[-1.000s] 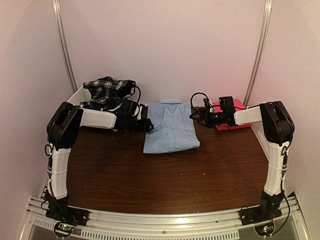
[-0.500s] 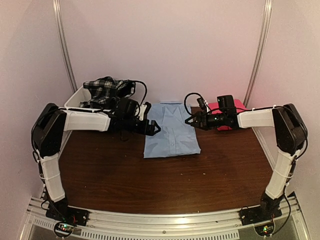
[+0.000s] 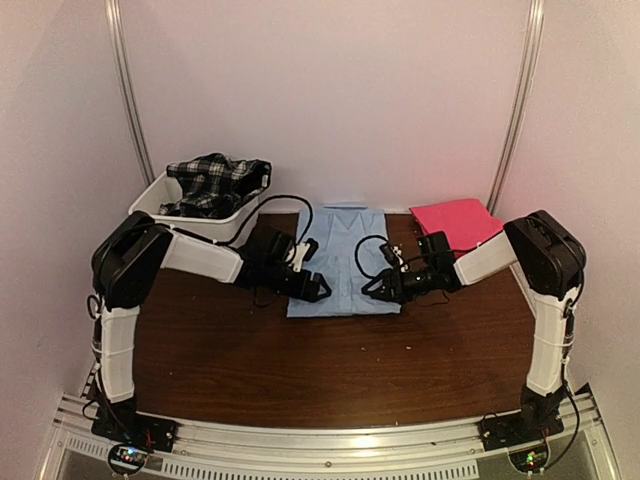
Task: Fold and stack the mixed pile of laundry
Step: Move the 2/3-rectangle-folded T-shirt to the center of the board.
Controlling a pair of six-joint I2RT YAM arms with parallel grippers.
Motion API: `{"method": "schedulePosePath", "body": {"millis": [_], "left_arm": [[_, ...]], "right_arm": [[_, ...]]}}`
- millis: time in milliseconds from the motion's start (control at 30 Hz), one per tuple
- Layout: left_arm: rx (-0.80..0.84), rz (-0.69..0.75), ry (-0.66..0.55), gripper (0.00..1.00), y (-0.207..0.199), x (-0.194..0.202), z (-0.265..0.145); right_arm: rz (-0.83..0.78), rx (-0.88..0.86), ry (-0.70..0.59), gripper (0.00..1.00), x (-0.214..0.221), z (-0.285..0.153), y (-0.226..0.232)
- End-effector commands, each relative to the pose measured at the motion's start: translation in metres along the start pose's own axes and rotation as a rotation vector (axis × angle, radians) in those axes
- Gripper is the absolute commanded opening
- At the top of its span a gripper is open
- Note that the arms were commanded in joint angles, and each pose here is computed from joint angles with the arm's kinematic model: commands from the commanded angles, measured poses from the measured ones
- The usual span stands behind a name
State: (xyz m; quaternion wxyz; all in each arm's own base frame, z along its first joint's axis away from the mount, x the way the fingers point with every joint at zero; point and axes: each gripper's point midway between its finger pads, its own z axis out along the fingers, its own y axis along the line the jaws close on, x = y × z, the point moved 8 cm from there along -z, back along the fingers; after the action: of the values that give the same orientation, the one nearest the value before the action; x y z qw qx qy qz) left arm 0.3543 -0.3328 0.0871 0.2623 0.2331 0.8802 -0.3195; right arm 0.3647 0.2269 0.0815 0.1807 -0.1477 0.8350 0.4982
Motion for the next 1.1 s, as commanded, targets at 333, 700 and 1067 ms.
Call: {"method": "schedulePosePath", "body": {"millis": [333, 700, 1067], "left_arm": [[0.117, -0.028, 0.179, 0.75, -0.056, 0.134, -0.074], [0.078, -0.023, -0.054, 0.78, -0.029, 0.055, -0.120], [0.022, -0.071, 0.023, 0.67, 0.010, 0.054, -0.097]], "right_arm": [[0.068, -0.049, 0.031, 0.61, 0.122, -0.068, 0.074], [0.038, 0.141, -0.033, 0.51, 0.063, -0.084, 0.047], [0.042, 0.123, 0.051, 0.43, 0.056, -0.054, 0.036]]}}
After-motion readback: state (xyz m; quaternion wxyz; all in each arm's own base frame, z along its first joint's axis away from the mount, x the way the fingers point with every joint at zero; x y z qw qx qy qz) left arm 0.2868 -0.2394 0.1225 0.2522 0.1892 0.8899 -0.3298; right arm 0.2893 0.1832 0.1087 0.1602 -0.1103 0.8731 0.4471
